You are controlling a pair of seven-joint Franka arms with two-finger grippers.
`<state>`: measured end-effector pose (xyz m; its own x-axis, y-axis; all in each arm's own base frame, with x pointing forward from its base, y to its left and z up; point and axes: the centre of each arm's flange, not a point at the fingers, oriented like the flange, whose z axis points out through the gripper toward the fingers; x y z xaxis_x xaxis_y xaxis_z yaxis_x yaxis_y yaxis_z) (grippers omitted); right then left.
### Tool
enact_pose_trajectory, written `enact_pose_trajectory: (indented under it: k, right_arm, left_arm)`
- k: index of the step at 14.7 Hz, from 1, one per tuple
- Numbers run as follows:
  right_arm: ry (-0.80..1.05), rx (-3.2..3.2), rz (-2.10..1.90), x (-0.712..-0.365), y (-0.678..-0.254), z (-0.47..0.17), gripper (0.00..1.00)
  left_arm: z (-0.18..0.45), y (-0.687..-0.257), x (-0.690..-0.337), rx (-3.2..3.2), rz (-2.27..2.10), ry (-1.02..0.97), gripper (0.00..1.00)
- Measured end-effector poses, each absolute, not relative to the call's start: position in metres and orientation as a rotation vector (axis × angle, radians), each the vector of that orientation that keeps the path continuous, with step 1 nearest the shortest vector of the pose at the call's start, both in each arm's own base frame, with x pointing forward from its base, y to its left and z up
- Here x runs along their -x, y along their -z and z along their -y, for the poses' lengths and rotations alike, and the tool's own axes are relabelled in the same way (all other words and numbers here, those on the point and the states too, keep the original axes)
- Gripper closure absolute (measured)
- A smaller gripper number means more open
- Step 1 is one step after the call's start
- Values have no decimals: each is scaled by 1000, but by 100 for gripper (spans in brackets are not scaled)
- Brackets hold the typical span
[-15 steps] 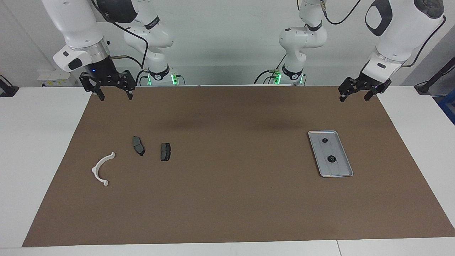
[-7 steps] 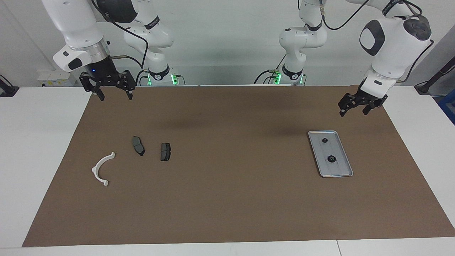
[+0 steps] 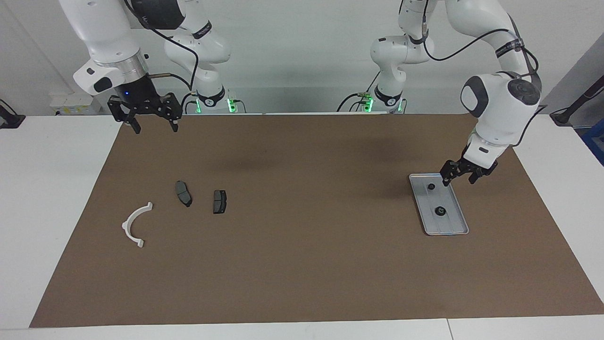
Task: Place bearing gear from tray to pile
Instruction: 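Lower the left gripper onto a dark bearing in the tray and grasp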
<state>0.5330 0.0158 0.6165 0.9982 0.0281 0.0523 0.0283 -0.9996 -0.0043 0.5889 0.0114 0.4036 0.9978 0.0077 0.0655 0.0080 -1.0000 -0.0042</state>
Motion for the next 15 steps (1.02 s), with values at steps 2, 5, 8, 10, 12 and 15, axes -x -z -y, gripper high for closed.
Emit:
enact_pose_trajectory:
  k: [2, 5, 8, 10, 12, 15]
  right_arm:
    - [83, 3119, 43, -533, -617, -18, 0]
    - [83, 3109, 42, -533, -617, -19, 0]
    - [85, 3107, 63, -533, -618, -26, 0]
    - [87, 3107, 64, -533, -619, -26, 0]
    - [87, 3106, 63, -533, -619, -26, 0]
    - [88, 3106, 63, -533, -619, -26, 0]
  left_arm:
    - [-11, -368, -598, 3133, 10, 96, 20]
    - [-8, -330, -605, 3133, 22, 52, 30]
    - [-8, -319, -612, 3133, 41, 43, 30]
    - [-7, -318, -615, 3133, 41, 46, 30]
    - [-5, -315, -617, 3133, 42, 47, 30]
    - [-5, -305, -620, 3133, 43, 49, 33]
